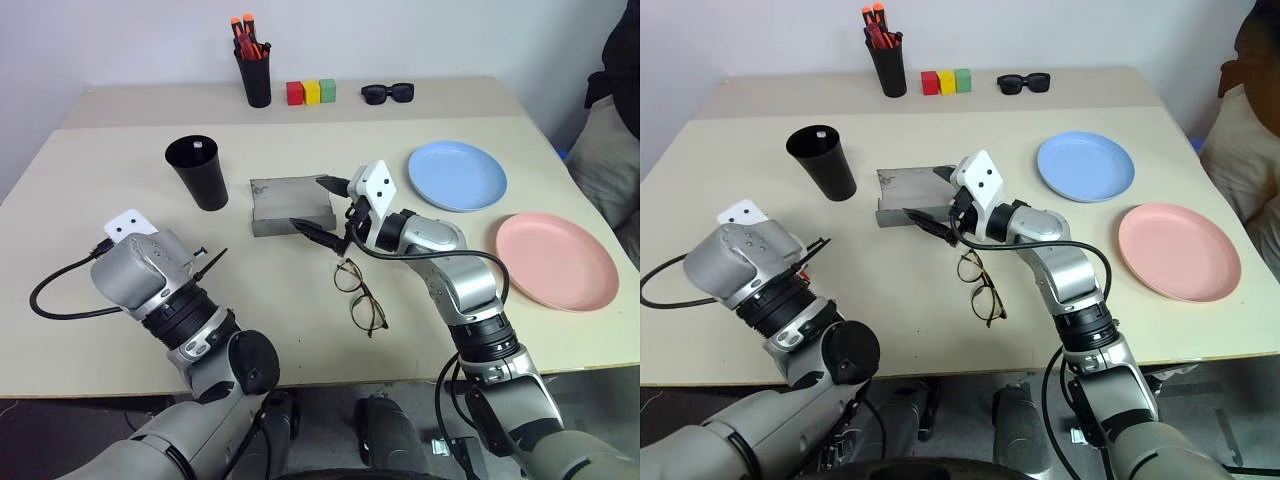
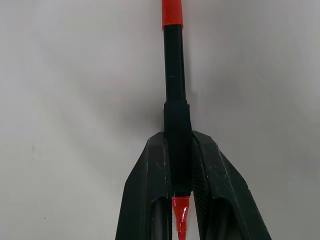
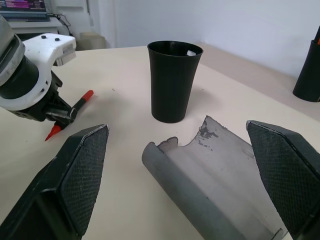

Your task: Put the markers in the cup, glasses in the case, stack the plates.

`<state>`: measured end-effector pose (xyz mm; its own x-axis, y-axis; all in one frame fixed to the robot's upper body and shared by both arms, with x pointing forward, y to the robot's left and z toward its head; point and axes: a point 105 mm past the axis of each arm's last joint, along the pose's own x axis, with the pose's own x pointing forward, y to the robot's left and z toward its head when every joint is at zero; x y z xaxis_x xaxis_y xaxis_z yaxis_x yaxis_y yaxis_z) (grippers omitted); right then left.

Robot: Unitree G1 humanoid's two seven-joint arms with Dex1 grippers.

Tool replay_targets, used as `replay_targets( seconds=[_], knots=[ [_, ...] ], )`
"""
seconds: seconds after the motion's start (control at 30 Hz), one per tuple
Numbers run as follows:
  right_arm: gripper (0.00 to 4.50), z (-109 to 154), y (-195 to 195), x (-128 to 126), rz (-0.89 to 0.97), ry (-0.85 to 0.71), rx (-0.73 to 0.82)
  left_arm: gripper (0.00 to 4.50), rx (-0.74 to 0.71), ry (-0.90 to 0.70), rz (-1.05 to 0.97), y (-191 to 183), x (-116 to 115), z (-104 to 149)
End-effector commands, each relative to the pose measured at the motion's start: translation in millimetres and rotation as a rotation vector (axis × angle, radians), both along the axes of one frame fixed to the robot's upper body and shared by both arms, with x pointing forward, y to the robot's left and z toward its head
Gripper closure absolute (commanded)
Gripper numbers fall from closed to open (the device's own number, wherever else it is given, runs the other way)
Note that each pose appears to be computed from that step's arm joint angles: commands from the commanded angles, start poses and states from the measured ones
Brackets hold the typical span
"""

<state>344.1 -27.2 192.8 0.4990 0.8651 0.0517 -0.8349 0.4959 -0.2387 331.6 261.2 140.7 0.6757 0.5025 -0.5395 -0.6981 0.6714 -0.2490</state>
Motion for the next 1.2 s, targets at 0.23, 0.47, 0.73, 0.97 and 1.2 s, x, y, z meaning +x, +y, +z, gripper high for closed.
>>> replay_targets(
  seconds=[0.23,0.47,0.73,0.97,1.2],
  knots=[
    [0.0,13.3,0.8,0.9,-0.009,-0.044,0.038,4.47,0.622,-0.755,-0.225,-13.7,27.0,145.4],
    [0.0,12.5,3.2,0.9,-0.012,-0.048,0.047,4.47,0.803,-0.784,-0.407,-45.9,68.4,142.3],
    [0.0,14.4,-2.0,1.9,-0.044,-0.056,0.057,4.47,0.857,-0.765,-0.434,-57.7,83.1,123.9],
    [0.0,14.2,-2.9,1.0,-0.048,-0.054,0.057,4.47,0.848,-0.736,-0.386,-49.4,87.3,111.6],
    [0.0,15.0,-1.3,1.6,-0.042,-0.054,0.056,3.07,0.855,-0.697,-0.33,-39.4,85.1,104.8]
  ],
)
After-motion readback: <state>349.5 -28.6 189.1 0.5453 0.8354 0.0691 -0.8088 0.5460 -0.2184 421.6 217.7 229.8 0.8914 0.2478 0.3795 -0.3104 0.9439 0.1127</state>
